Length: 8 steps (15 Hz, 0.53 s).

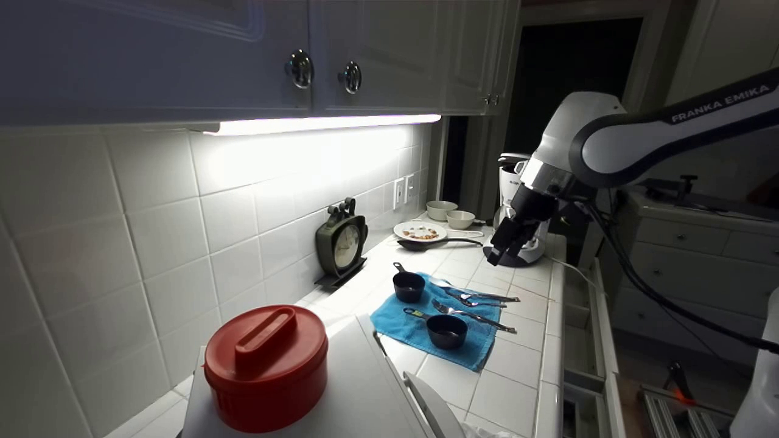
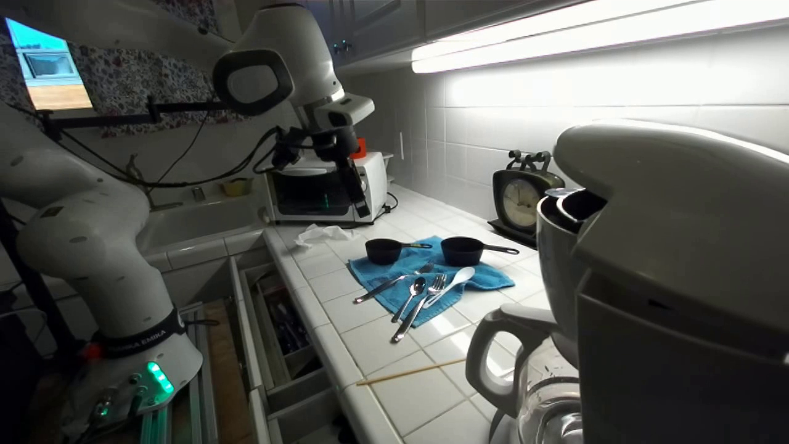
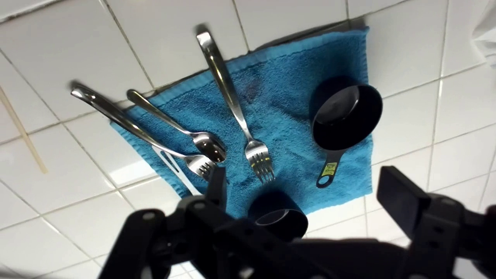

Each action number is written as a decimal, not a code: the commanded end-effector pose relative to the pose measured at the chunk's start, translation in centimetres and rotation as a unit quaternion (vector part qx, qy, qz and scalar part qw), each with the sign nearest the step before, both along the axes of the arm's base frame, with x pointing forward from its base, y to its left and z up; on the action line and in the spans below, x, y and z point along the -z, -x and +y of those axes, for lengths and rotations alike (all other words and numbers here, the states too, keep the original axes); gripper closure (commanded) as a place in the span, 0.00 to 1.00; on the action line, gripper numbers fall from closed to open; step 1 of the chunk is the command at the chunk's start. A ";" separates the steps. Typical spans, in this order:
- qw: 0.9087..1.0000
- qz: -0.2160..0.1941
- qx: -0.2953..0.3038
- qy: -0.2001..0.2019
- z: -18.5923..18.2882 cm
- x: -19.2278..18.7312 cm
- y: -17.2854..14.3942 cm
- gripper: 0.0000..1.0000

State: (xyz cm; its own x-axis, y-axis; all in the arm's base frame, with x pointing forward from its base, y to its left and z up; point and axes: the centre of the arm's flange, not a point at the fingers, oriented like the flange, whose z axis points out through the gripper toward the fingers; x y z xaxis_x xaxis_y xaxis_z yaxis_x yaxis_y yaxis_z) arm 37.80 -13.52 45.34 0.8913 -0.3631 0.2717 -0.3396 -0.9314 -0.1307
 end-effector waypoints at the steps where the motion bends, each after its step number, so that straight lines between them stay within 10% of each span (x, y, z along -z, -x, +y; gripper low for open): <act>1: 1.000 -0.010 -0.010 0.020 -3.1 2.1 -2.4 0.00; 8: 0.999 -0.025 0.040 0.023 -5.0 4.2 -2.9 0.00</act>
